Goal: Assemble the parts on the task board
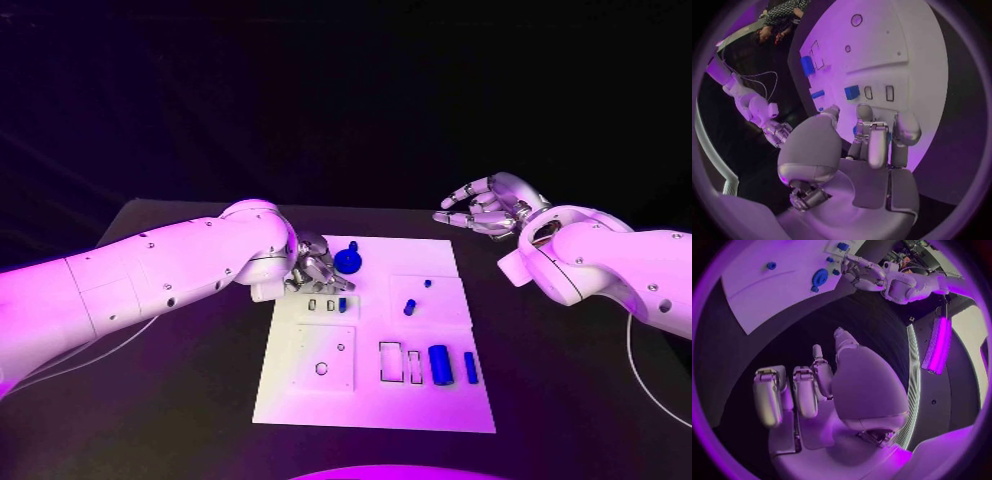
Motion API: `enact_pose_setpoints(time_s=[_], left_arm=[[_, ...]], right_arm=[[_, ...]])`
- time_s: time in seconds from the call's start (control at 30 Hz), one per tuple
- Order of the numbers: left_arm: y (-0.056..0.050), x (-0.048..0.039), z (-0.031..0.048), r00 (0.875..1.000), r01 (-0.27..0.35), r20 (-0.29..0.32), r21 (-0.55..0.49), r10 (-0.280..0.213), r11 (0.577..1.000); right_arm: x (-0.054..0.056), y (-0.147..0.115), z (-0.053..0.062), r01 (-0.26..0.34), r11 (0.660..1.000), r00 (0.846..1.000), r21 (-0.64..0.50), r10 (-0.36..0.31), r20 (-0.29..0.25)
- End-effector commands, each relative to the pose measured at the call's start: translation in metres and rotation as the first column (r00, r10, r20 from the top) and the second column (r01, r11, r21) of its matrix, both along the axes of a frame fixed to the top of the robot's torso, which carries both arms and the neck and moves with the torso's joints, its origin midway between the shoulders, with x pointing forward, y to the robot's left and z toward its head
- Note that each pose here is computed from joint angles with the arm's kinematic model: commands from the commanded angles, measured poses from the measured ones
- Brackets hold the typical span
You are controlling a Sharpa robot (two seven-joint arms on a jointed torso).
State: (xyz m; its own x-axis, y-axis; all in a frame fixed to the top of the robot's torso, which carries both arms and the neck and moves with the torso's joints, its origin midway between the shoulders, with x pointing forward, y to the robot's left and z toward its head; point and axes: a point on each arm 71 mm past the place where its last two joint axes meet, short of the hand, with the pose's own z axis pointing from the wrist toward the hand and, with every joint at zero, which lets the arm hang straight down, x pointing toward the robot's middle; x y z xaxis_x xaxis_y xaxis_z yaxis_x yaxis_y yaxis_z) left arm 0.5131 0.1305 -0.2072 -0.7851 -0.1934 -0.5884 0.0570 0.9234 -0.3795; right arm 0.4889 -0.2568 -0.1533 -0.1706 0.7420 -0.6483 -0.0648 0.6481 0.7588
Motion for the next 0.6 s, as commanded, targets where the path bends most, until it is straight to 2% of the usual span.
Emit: enact_pose_setpoints(time_s=[0.03, 0.17, 0.43, 0.6], left_arm=[[-0.0025, -0.0005, -0.0008, 0.999, 0.026, -0.019, 0.021, -0.025, 0.999], [-0.0039, -0.0001, -0.0025, 0.999, 0.03, -0.025, 0.027, -0.029, 0.999], [-0.0048, -0.0002, -0.0052, 0.999, 0.039, -0.038, 0.038, -0.037, 0.999], [-0.0052, -0.0008, -0.006, 0.998, 0.046, -0.045, 0.042, -0.044, 0.998]], right_arm=[[0.001, 0.001, 0.003, -0.011, 1.0, 0.999, 0.018, 0.01, 0.036], [0.0033, -0.0003, 0.0055, 0.007, 0.998, 0.997, 0.069, -0.012, 0.07], [0.0077, -0.0042, 0.007, 0.036, 0.988, 0.995, 0.151, -0.05, 0.09], [0.0107, -0.0046, 0.0073, 0.034, 0.98, 0.994, 0.195, -0.053, 0.095]])
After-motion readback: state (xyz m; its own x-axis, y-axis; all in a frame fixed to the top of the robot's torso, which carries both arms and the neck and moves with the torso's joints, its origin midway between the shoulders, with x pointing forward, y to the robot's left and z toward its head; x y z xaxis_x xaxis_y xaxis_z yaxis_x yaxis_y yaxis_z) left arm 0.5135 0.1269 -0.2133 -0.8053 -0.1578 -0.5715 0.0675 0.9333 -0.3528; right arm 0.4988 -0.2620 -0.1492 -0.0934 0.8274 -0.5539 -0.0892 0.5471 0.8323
